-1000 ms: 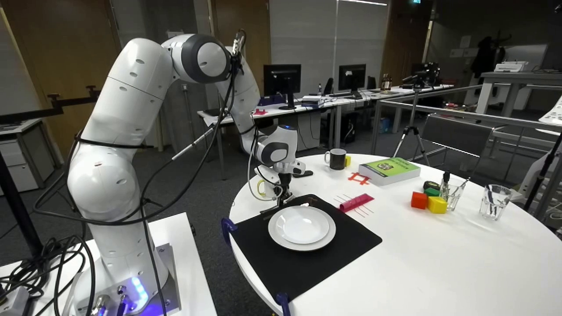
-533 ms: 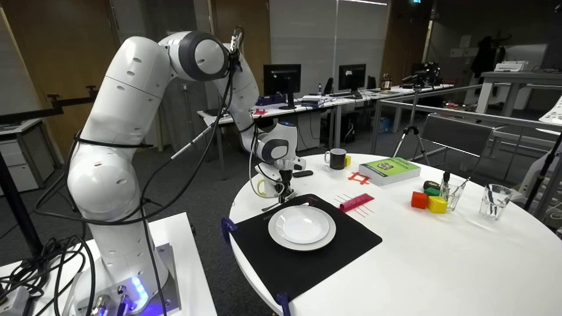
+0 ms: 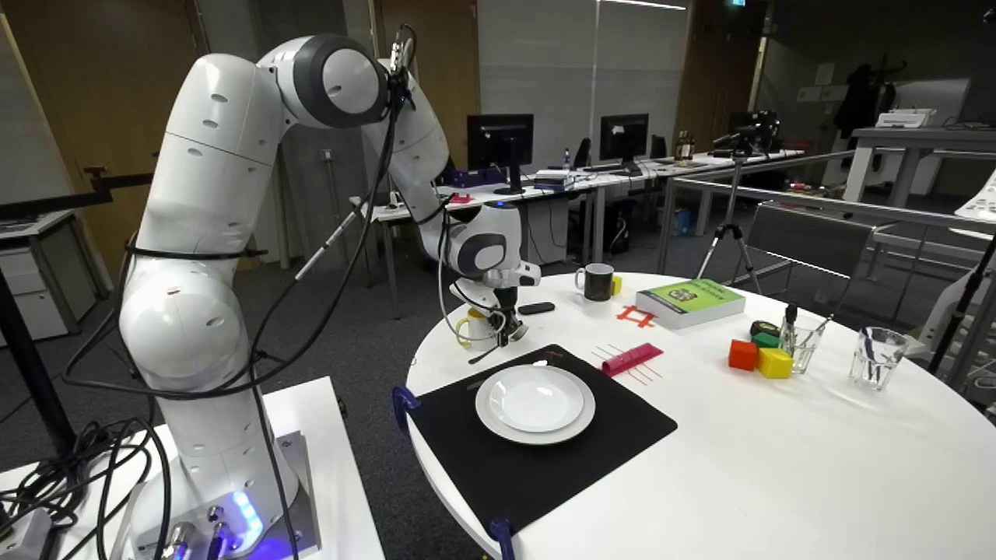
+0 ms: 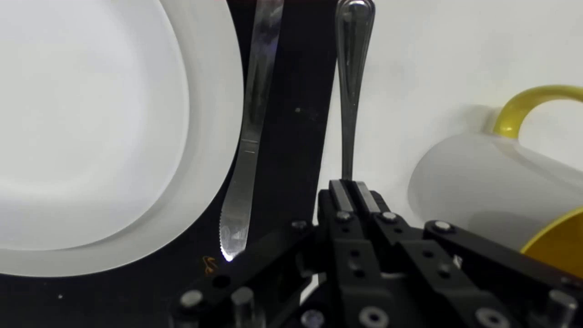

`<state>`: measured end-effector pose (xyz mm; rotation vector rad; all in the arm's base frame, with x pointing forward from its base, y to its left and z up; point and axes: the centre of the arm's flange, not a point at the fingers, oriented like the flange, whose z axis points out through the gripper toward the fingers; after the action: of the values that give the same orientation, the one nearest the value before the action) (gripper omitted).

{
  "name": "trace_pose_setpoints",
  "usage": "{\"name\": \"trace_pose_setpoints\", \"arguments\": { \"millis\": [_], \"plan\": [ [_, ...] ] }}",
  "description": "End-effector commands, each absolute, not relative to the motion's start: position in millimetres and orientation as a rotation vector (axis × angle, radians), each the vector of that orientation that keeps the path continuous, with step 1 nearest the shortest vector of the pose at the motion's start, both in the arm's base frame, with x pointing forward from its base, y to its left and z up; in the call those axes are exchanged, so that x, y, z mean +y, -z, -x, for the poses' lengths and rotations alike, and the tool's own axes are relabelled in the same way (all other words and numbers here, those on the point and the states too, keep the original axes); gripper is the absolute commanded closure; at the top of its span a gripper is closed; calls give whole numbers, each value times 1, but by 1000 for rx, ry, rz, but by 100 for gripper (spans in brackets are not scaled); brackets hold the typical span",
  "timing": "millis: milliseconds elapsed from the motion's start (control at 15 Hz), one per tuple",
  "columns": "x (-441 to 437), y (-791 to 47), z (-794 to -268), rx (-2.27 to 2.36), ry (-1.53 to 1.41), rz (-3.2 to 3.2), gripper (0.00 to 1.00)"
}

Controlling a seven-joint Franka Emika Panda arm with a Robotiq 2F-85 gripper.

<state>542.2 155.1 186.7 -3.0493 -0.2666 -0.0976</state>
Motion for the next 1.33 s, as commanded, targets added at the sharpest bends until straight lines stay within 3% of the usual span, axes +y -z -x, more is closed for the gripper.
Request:
{"name": "trace_pose_setpoints", "arguments": {
  "millis": [0,800,1267],
  "plan": [
    [144,-215,-518,-326,199,3034,98],
    [104,-274,-486,-234,371,3015,98],
    [60,-295,-473,-55,234,3055,98]
  ]
}}
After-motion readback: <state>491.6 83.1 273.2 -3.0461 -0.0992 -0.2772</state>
